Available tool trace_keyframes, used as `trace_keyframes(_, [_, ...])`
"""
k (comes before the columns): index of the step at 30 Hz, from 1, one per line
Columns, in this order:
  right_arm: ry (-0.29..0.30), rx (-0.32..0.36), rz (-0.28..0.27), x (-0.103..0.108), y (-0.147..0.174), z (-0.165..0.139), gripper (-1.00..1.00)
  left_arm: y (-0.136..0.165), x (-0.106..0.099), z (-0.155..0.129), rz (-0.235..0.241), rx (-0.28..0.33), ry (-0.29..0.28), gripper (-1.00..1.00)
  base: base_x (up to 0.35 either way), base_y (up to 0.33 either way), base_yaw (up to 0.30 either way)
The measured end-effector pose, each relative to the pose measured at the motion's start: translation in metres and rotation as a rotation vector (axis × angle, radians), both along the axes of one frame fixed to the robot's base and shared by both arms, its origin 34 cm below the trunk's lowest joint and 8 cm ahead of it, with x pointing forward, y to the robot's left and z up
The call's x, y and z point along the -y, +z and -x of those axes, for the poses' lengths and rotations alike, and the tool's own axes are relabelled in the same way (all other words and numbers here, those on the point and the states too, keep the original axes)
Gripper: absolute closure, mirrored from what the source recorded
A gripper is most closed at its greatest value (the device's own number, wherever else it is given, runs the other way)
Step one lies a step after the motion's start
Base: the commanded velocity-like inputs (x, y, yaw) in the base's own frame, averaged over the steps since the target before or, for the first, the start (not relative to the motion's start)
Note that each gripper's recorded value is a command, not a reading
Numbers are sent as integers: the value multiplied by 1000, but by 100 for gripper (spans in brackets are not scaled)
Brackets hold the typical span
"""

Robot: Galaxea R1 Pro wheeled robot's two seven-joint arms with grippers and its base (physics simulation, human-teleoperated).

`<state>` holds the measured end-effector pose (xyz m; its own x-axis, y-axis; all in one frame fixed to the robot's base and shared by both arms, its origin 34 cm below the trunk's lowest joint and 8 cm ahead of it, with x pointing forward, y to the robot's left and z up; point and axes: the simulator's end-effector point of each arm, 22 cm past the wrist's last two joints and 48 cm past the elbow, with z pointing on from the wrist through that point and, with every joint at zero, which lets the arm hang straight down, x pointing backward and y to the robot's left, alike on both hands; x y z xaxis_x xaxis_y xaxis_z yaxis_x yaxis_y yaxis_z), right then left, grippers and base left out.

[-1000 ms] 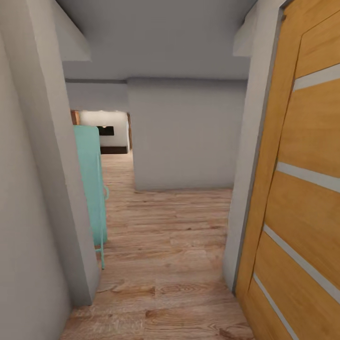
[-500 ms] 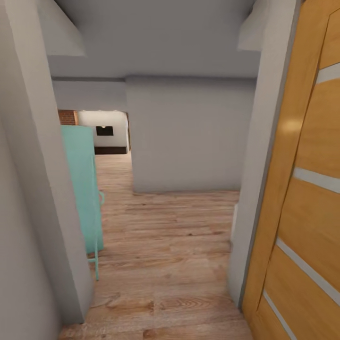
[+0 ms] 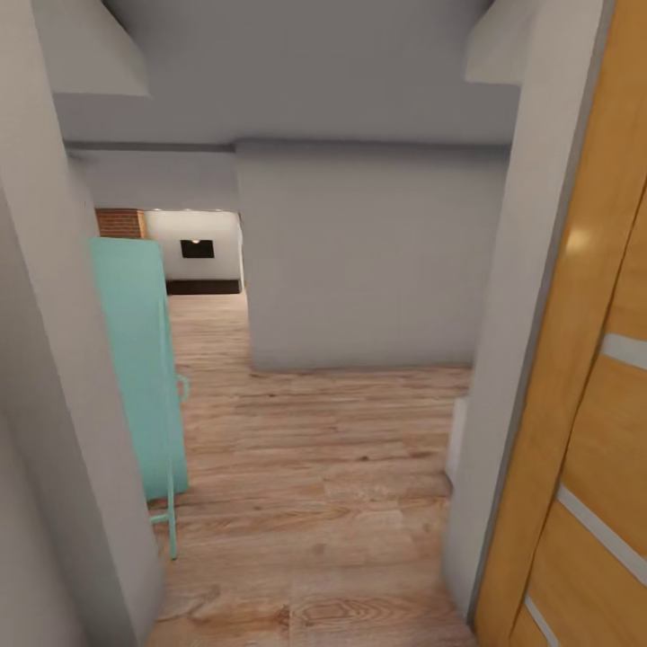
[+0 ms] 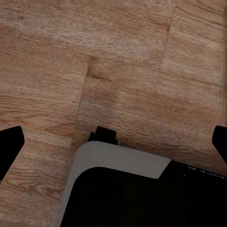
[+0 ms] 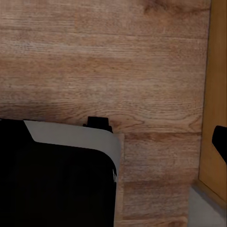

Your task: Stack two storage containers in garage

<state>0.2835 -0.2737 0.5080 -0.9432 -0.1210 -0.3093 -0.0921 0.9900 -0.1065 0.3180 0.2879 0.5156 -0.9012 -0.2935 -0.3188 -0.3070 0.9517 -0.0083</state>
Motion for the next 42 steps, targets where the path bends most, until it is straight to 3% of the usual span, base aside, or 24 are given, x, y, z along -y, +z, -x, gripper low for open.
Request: trace_keyframes(42, [0, -1, 2, 2, 0, 0, -100, 0, 0, 0, 0, 0, -3, -100, 324, 0, 0])
